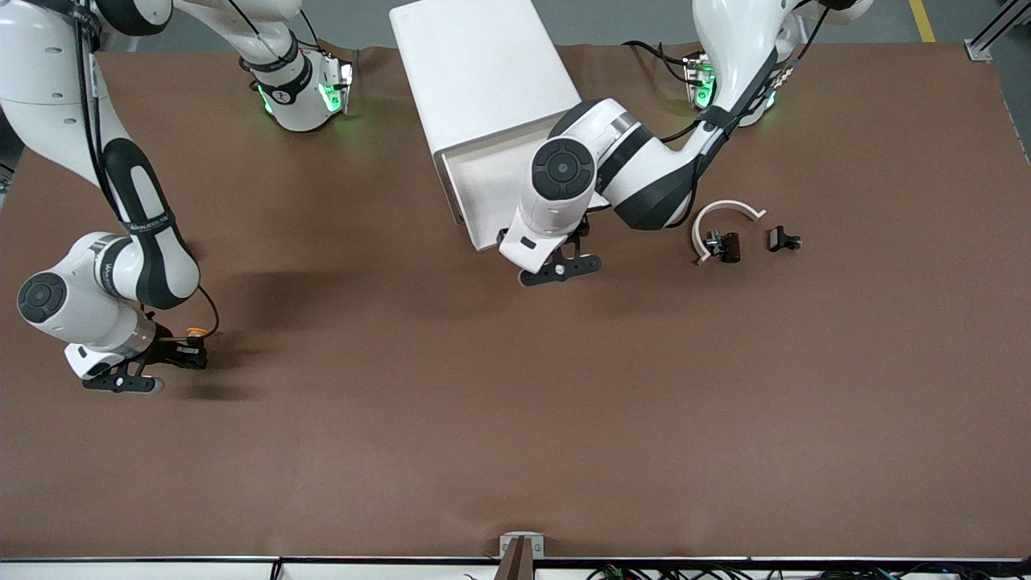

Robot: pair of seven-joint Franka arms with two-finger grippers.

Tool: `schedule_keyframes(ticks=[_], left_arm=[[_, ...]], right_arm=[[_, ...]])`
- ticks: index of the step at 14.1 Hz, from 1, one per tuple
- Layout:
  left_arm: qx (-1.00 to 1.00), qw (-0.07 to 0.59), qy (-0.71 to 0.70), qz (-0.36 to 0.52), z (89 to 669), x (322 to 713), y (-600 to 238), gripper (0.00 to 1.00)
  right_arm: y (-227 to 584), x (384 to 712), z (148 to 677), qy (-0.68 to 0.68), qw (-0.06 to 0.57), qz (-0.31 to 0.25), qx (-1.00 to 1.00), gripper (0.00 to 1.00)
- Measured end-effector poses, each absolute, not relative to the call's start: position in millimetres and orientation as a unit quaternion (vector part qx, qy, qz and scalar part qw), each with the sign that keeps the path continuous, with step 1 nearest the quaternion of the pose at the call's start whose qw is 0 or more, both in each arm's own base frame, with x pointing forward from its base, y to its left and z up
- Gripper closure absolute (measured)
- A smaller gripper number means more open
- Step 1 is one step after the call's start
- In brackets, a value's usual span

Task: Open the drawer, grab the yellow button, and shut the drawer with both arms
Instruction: 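Set the button beside the orange block while the left gripper pushes the drawer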

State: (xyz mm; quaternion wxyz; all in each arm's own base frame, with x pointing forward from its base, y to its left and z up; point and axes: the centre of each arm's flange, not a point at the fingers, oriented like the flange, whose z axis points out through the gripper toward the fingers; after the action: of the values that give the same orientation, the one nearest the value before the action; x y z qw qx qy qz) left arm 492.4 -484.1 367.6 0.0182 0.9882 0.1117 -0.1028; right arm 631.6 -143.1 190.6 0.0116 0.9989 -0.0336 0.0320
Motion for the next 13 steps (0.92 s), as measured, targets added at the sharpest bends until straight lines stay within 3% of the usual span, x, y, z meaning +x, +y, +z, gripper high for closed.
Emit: schedule_keyframes(ticks=[8,10,13], left_arm=[[0.976,0.034,0.158,-0.147,367,471,-501,0.0],[0.974,0.036,0.162,-0.156,366,467,-504,0.0],[0.969,0.036,0.171,-0.172,361,460,-507,0.0]], right_arm=[[-153,628,178,-0.043,0.01,0.025,0.999,0.58],[-152,629,178,-0.042,0.009,0.025,0.999,0.45],[-148,635,183,-0.039,0.004,0.017,0.999,0.17]])
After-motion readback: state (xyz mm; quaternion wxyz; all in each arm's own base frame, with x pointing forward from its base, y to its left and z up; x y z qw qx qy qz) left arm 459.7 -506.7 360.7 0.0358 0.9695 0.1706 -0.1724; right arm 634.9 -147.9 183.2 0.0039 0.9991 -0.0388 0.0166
